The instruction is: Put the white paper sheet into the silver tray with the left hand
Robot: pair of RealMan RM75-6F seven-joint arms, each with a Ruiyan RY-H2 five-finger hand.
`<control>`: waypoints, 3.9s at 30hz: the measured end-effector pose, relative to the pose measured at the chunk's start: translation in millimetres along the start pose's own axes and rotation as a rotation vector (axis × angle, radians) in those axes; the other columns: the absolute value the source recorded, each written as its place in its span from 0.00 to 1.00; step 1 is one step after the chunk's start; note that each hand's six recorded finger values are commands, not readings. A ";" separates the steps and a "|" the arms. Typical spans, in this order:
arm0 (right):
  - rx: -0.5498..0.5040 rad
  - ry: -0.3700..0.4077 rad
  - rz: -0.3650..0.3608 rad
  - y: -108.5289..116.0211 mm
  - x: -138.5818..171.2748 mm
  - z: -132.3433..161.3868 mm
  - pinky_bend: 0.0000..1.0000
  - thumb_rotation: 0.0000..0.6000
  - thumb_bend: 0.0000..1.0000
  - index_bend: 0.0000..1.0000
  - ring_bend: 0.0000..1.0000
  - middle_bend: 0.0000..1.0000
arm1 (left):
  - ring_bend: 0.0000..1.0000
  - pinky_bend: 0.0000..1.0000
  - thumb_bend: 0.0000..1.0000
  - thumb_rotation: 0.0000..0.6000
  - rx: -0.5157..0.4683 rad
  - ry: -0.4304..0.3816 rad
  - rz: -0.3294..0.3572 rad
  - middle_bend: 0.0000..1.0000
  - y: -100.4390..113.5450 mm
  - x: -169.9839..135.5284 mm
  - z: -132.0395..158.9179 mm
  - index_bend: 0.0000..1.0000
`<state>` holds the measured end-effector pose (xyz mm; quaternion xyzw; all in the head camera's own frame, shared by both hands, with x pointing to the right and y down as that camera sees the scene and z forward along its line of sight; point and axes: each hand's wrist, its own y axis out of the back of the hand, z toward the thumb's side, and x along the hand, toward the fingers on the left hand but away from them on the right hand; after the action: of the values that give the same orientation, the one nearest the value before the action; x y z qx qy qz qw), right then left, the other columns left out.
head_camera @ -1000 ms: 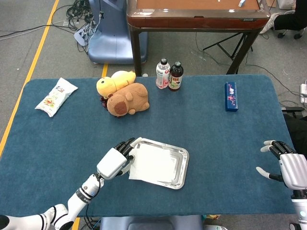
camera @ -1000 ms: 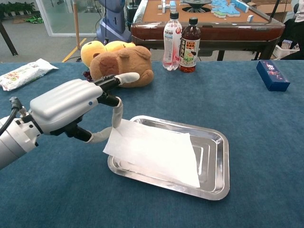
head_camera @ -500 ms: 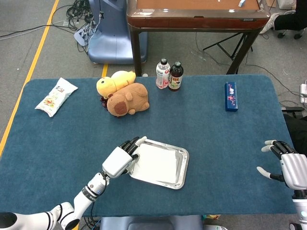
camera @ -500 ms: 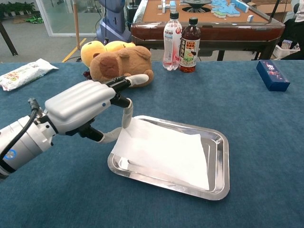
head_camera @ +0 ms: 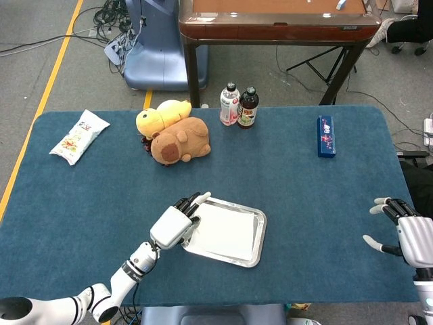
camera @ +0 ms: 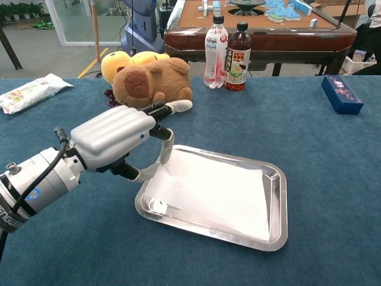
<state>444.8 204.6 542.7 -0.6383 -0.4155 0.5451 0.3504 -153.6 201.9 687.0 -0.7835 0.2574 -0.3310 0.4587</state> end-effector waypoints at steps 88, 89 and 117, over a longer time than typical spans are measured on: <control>-0.006 0.002 0.007 -0.5 -0.3 0.6 0.44 1.00 0.09 0.41 0.24 0.31 | 0.00 0.33 0.17 1.00 0.148 0.151 0.074 0.00 21.0 3.6 -7.6 0.14; -0.004 0.001 0.006 -0.5 -0.3 0.5 0.44 1.00 0.09 0.41 0.24 0.31 | 0.01 0.33 0.17 1.00 0.143 0.151 0.073 0.00 22.9 1.5 -8.6 0.15; 0.066 0.024 0.054 -19.5 2.4 14.4 0.44 1.00 0.09 0.41 0.24 0.31 | 0.01 0.32 0.17 1.00 -0.019 0.663 -0.129 0.01 116.1 -197.2 -116.9 0.15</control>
<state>427.9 214.7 557.0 -0.6439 -0.3756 0.5600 0.3615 -381.2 225.3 570.2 -0.6521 0.3453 -0.5937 0.3210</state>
